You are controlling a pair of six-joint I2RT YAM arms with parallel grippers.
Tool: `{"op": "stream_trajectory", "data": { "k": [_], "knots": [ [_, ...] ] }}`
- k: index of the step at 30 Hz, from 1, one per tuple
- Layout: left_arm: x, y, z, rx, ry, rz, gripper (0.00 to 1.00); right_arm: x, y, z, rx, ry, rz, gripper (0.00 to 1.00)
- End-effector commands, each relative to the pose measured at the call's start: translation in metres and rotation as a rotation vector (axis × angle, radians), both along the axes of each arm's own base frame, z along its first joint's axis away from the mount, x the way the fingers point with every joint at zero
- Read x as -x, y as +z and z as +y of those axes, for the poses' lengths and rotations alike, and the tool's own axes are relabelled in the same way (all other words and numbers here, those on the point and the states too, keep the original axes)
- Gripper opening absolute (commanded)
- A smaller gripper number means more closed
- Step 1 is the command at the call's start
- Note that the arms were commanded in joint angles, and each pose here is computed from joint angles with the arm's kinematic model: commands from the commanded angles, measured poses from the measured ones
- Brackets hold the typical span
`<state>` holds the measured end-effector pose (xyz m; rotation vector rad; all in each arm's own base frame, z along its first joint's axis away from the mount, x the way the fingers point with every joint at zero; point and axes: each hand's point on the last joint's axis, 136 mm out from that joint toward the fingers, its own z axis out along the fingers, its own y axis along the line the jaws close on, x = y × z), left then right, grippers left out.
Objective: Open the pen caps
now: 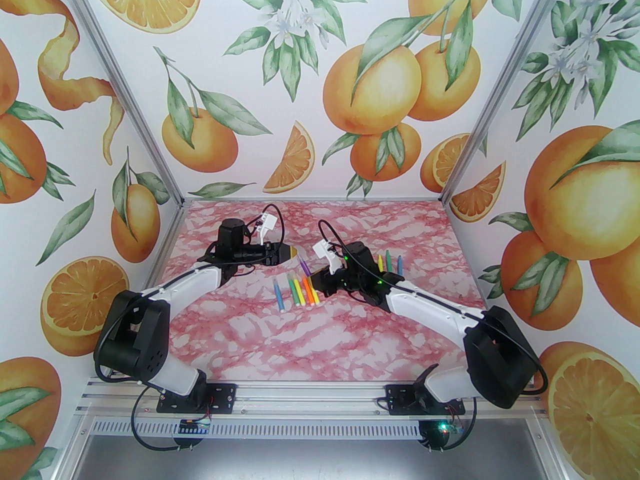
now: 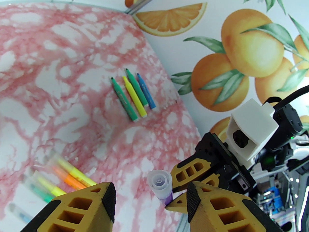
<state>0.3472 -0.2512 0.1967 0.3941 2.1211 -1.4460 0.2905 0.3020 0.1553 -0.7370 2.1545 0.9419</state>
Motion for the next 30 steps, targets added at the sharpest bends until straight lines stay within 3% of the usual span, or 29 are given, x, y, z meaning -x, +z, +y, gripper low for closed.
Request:
{"op": "stream_trajectory", "data": {
  "k": [1, 19, 30],
  "knots": [
    [-0.004, 0.02, -0.009, 0.034, -0.042, -0.066, 0.51, 0.001, 0.017, 0.002, -0.047, 0.019, -0.045, 0.01],
    [0.001, 0.022, -0.025, 0.046, -0.087, -0.065, 0.39, 0.002, 0.021, 0.003, -0.06, 0.025, -0.056, 0.01],
    [0.0, 0.019, -0.032, 0.052, -0.096, -0.057, 0.37, 0.003, 0.021, 0.004, -0.065, 0.035, -0.056, 0.01]
  ]
}}
